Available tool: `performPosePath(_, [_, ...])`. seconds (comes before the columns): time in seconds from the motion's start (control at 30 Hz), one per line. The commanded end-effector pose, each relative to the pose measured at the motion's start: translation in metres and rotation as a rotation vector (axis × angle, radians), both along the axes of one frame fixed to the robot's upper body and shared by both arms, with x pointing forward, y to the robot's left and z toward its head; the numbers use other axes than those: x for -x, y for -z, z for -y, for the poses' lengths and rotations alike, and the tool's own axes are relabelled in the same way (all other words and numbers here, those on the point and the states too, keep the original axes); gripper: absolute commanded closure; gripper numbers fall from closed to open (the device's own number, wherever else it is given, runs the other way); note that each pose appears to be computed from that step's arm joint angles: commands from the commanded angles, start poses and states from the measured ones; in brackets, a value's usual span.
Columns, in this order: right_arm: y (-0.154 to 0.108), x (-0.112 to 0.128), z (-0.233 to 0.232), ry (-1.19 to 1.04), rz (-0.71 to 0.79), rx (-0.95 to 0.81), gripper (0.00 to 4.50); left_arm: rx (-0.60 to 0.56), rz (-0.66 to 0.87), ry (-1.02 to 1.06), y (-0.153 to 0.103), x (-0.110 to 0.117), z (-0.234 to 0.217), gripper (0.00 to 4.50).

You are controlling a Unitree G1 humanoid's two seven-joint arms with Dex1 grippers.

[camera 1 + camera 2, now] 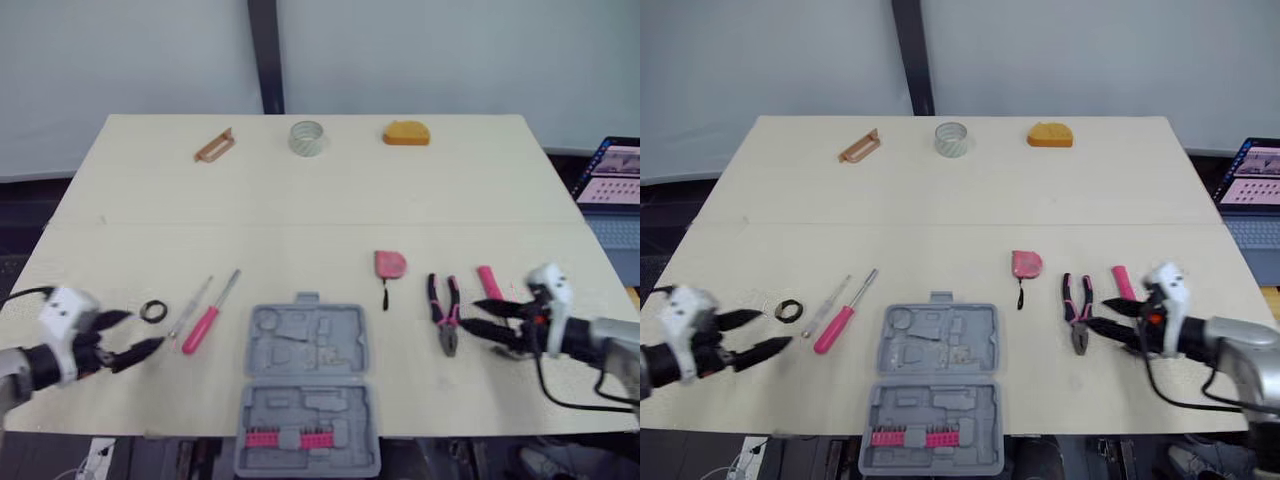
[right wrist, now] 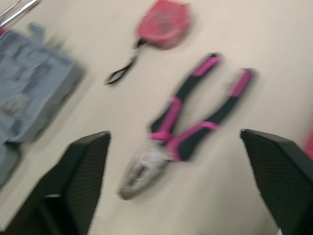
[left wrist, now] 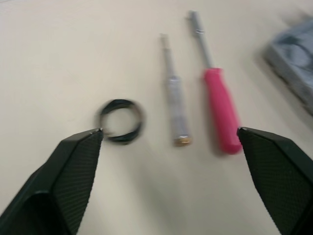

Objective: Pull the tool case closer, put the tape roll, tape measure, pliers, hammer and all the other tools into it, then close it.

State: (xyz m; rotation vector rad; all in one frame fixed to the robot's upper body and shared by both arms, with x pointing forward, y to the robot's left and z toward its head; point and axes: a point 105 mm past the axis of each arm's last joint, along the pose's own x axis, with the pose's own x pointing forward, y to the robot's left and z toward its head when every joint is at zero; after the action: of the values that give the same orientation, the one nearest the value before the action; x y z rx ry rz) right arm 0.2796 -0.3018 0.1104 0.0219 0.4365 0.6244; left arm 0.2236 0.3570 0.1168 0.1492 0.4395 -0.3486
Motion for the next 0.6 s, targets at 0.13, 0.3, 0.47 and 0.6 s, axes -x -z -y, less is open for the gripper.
performPosePath(0.13, [-0.012, -0.009, 0.071, 0.256, 0.133, 0.054, 0.04, -0.023, 0.181, -0.327, -0.018, 0.016, -0.072, 0.00])
performPosePath(0.3, [-0.007, -0.012, 0.105, 0.407, 0.186, 0.088, 0.04, -0.061, 0.217, -0.471, -0.007, 0.027, -0.102, 0.00])
performPosePath(0.47, [-0.001, -0.011, 0.110, 0.416, 0.175, 0.094, 0.04, -0.099, 0.222, -0.488, 0.000, 0.028, -0.106, 0.00])
performPosePath(0.6, [-0.002, -0.013, 0.109, 0.407, 0.188, 0.088, 0.04, -0.121, 0.226, -0.459, -0.001, 0.025, -0.105, 0.00])
